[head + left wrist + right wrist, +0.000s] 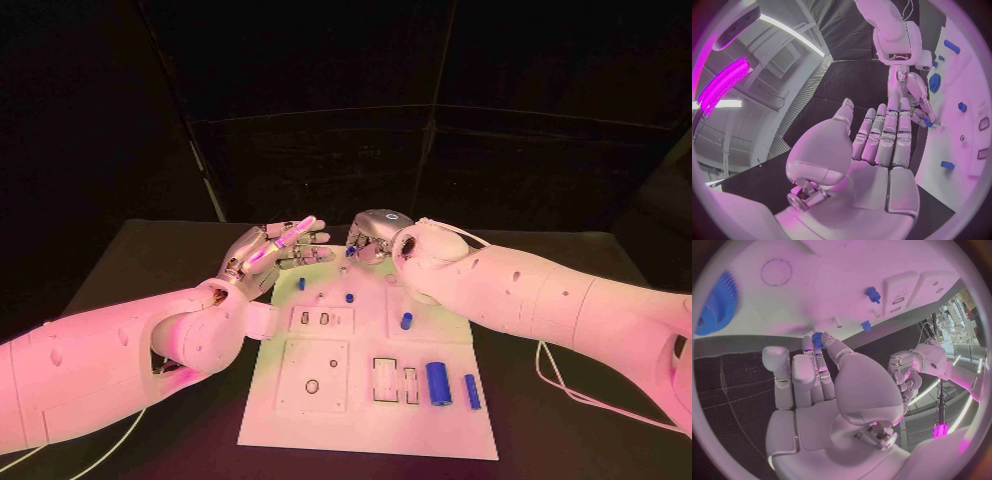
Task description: Assemble the parts on the task board
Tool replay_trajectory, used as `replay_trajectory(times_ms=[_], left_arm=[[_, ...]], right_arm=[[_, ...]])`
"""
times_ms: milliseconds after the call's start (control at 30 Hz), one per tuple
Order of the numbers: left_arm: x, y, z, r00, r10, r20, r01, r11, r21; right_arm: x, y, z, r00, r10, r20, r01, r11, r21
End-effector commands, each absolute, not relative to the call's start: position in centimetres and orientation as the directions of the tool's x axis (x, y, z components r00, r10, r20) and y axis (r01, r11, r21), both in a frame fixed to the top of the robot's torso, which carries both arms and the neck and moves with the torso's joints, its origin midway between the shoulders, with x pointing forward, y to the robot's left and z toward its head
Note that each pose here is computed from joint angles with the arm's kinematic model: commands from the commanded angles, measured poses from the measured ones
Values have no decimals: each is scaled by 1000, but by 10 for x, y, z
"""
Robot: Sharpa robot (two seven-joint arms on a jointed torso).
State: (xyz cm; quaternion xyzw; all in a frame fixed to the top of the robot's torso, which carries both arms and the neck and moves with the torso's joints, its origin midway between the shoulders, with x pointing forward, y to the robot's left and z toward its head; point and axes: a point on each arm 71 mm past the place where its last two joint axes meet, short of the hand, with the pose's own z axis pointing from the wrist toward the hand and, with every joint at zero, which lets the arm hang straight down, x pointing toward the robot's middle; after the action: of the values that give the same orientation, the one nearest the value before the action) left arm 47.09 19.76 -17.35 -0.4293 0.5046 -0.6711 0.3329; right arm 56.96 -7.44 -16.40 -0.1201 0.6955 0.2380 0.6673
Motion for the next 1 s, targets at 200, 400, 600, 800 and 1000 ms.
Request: replay_trajectory(times_ms=[200,400,600,800,1000], left_arm=[[471,195,-170,-428,-871,241,20,-276,-961],[471,195,-170,-428,-871,241,20,-275,-961],[471,197,-170,-425,-873,239,20,-273,-962],[472,201,-170,-418,-877,236,22,-270,-963],[473,208,-169,-405,-885,230,30,-264,-964]], right_arm=[[572,-73,-167,-102,136,-985,-472,865,168],[573,-74,-168,-132,150,-980,-458,867,195],[572,-75,-168,-133,168,-977,-455,865,210],[564,-93,-162,-92,211,-973,-453,862,229],[549,-128,-153,-67,252,-965,-429,866,256]])
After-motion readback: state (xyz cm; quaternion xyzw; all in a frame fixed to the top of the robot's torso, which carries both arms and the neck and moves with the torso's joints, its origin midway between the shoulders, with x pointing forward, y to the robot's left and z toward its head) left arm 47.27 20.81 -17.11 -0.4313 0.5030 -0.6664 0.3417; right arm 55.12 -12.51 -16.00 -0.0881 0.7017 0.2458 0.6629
